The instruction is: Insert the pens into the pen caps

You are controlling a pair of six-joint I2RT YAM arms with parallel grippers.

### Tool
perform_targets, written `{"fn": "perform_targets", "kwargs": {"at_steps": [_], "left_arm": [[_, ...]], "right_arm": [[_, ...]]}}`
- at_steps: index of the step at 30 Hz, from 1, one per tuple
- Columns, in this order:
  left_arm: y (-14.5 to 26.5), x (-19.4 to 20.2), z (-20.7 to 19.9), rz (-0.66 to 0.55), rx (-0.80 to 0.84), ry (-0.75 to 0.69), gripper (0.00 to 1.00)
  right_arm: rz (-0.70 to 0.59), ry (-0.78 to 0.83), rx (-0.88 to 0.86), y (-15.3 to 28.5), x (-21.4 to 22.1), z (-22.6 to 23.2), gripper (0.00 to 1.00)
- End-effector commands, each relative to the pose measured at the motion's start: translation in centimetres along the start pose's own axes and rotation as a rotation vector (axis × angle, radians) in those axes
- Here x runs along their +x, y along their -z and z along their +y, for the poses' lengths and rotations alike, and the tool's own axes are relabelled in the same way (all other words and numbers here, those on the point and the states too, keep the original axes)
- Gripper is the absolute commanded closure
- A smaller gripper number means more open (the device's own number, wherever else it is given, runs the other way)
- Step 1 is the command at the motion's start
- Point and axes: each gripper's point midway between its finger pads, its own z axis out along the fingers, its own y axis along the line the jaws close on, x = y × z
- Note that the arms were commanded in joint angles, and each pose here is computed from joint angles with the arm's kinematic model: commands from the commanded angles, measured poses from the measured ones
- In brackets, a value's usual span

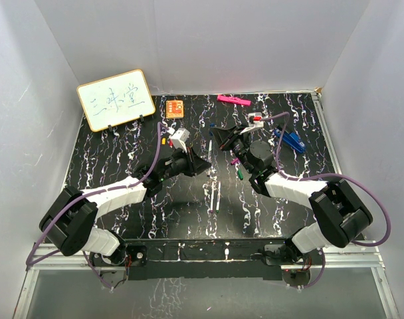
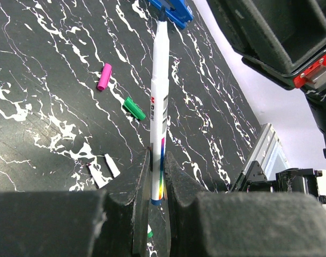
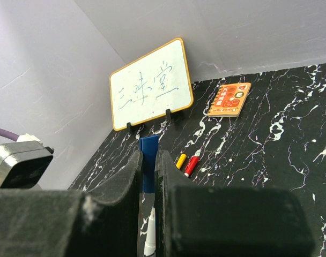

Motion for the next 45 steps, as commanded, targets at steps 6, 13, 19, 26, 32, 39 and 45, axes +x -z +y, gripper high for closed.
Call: {"fn": "perform_targets", "kwargs": {"at_steps": [6, 13, 19, 26, 32, 39, 45], "left_arm": [[0.2, -2.5, -1.9, -0.08, 0.053, -0.043, 1.0], [0.6, -3.0, -2.3, -0.101, 0.057, -0.043, 1.0], [0.7, -3.3, -2.3, -0.11, 0.053, -0.045, 1.0], [0.4, -2.9, -2.1, -0.096, 0.052, -0.035, 1.0], [-0.1, -2.2, -1.7, -0.073, 0.049, -0.026, 1.0], [-0.2, -2.1, -1.5, -0.07, 0.044, -0.019, 1.0], [0.0, -2.7, -1.9, -0.092, 0.05, -0.034, 1.0]], "right_arm": [[-0.015, 0.004, -0.018, 0.1, -0.3, 0.4, 1.0], [-0.02, 0.01, -0.014, 0.1, -0.4, 0.3, 1.0], [-0.013, 0.008, -0.021, 0.2, -0.3, 0.5, 1.0], [-0.016, -0.005, -0.035, 0.2, -0.5, 0.9, 1.0], [-0.02, -0.012, -0.042, 0.1, -0.8, 1.1, 1.0], [-0.018, -0.016, -0.052, 0.0, -0.8, 1.4, 1.0], [-0.006, -0.012, -0.046, 0.2, -0.4, 1.2, 1.0]]}}
